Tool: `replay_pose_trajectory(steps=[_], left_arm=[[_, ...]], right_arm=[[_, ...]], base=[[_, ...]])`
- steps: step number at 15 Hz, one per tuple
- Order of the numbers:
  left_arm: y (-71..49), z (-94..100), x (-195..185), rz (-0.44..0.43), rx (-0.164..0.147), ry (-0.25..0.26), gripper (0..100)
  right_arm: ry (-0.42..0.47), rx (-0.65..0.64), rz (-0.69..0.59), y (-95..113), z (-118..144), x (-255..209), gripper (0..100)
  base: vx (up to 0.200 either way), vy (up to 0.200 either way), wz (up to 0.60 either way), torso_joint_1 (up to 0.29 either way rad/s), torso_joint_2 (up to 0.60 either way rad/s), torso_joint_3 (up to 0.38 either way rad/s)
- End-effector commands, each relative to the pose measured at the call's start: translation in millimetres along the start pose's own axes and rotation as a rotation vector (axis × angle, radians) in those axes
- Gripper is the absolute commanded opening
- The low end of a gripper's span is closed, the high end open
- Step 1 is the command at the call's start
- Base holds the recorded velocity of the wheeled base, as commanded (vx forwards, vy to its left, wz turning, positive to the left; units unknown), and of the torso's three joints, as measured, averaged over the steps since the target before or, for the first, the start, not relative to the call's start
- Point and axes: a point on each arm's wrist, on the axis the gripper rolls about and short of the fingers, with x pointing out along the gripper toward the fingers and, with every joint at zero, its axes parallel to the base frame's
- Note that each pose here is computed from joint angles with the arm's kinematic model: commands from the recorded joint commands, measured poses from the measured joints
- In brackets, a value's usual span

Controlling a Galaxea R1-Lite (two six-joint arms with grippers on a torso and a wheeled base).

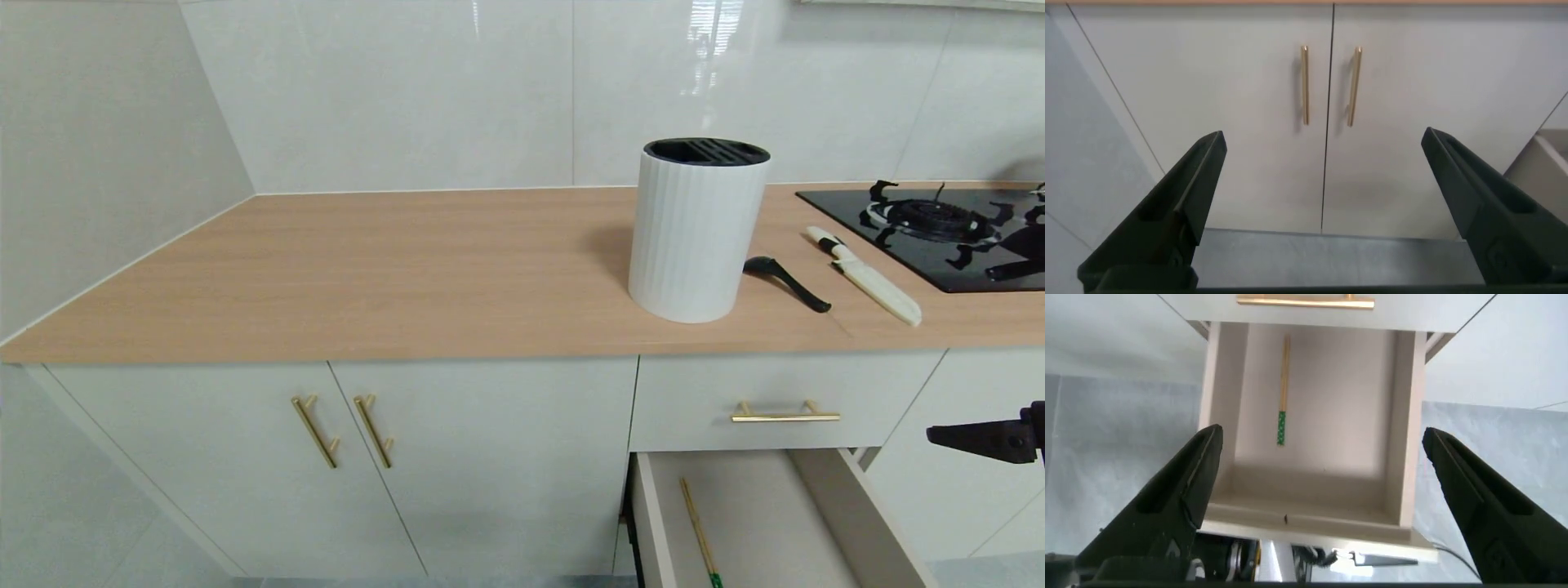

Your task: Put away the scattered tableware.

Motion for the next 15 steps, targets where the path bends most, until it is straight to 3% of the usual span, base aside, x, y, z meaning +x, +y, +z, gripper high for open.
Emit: replay_pose_trajectory(steps=[1,4,6,9,13,15], left_arm=[[0.0,-0.4,0,0.001,0.000,0.003,100],[0.0,0.0,0,0.001,0.000,0.001,100],[0.0,0.0,0,0.001,0.000,0.001,100],[0.0,0.0,0,-0.001,0.000,0.001,100],[0.0,0.0,0,0.001,0.000,0.001,100],[0.0,0.0,0,0.001,0.001,0.001,100]], right_arm=[[-0.005,-0.006,-0.001,0,0,0,100],[-0.079,-0.128,-0.014,-3,25,13,100],[-0.070,-0.158,0.018,-7,49,41,100],[-0.066,-0.210,0.131,-12,73,83,100],[-0.089,-0.276,0.132,-23,100,157,100],[-0.095,-0.290,0.131,-25,107,169,100]], base=[[0.000,0.000,0.00,0.207,-0.49,-0.276],[0.000,0.000,0.00,0.211,-0.49,-0.290],[0.000,0.000,0.00,0.178,-0.42,-0.234],[0.000,0.000,0.00,0.053,-0.10,-0.059],[0.000,0.000,0.00,0.000,0.00,0.000],[0.000,0.000,0.00,0.000,0.00,0.000]])
